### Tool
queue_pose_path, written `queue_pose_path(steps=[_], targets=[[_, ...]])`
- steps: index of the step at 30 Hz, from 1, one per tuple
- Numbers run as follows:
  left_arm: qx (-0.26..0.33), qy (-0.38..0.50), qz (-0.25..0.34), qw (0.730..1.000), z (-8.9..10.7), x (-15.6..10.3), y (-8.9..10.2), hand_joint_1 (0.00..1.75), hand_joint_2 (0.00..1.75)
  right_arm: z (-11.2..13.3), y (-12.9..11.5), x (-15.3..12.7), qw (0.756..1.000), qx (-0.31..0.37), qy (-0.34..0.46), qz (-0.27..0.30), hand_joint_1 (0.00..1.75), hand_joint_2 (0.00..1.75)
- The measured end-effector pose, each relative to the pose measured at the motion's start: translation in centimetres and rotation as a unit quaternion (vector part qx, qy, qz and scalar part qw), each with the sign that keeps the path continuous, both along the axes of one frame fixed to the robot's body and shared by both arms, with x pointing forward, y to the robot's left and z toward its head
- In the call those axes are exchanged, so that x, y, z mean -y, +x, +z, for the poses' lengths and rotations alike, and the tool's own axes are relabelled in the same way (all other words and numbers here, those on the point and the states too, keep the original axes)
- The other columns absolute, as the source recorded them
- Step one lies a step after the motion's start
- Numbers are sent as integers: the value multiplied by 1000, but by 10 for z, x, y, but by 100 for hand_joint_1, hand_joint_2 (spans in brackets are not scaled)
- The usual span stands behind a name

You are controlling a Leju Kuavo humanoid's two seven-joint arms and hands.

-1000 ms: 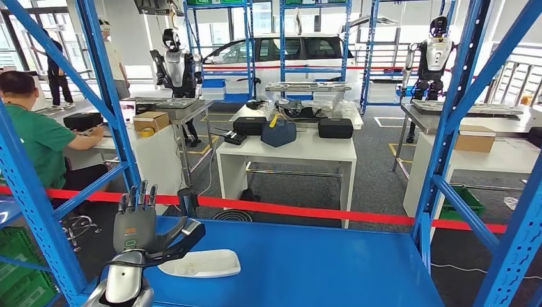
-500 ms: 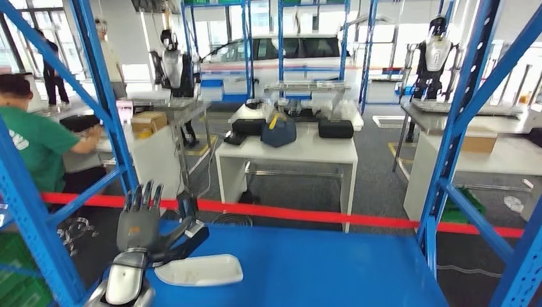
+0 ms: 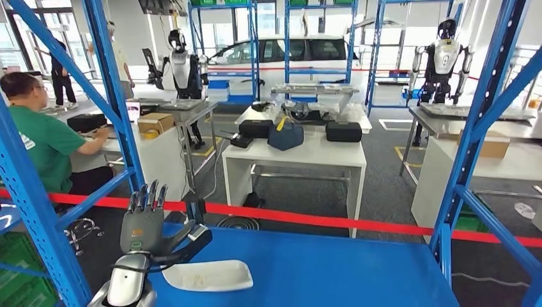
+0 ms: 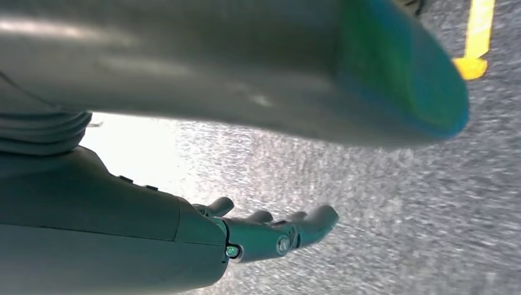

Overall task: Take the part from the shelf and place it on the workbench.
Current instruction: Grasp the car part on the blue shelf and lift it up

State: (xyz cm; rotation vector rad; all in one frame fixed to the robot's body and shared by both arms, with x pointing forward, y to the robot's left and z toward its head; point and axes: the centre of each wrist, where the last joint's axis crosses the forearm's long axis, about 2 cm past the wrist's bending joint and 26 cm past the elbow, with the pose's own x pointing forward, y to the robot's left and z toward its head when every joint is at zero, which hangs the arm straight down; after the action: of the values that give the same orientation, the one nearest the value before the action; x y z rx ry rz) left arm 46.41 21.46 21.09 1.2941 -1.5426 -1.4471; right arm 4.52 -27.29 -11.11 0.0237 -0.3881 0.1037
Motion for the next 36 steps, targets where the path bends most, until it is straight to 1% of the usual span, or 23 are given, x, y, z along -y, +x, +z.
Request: queue_pose_path(steps=[6, 10, 15, 23, 30, 34, 36], targets=[[2, -1, -5, 1000, 0, -1, 0, 0, 0, 0, 0, 0, 1000, 0, 1, -2, 0, 0], [-1, -1, -5, 1000, -3, -1, -1, 0, 0, 0, -1, 0, 1000, -1, 1, -4, 0, 0], [2, -1, -10, 1000, 0, -1, 0, 0, 0, 0, 0, -1, 1000, 0, 1, -4, 0, 0], [-5, -5, -68, 998, -3, 6, -3, 0, 0, 0, 1, -1, 1000, 1, 1, -1, 0, 0], [-25, -56, -134, 989, -11, 18, -9, 0, 0, 0, 1, 0, 1000, -1, 0, -2, 0, 0], [-19, -74, -157, 985, -17, 30, -14, 0, 175, 0, 0, 0, 1000, -1, 0, -1, 0, 0], [-15, -78, -165, 983, -19, 36, -17, 0, 175, 0, 1, -1, 1000, -2, 0, 1, 0, 0]])
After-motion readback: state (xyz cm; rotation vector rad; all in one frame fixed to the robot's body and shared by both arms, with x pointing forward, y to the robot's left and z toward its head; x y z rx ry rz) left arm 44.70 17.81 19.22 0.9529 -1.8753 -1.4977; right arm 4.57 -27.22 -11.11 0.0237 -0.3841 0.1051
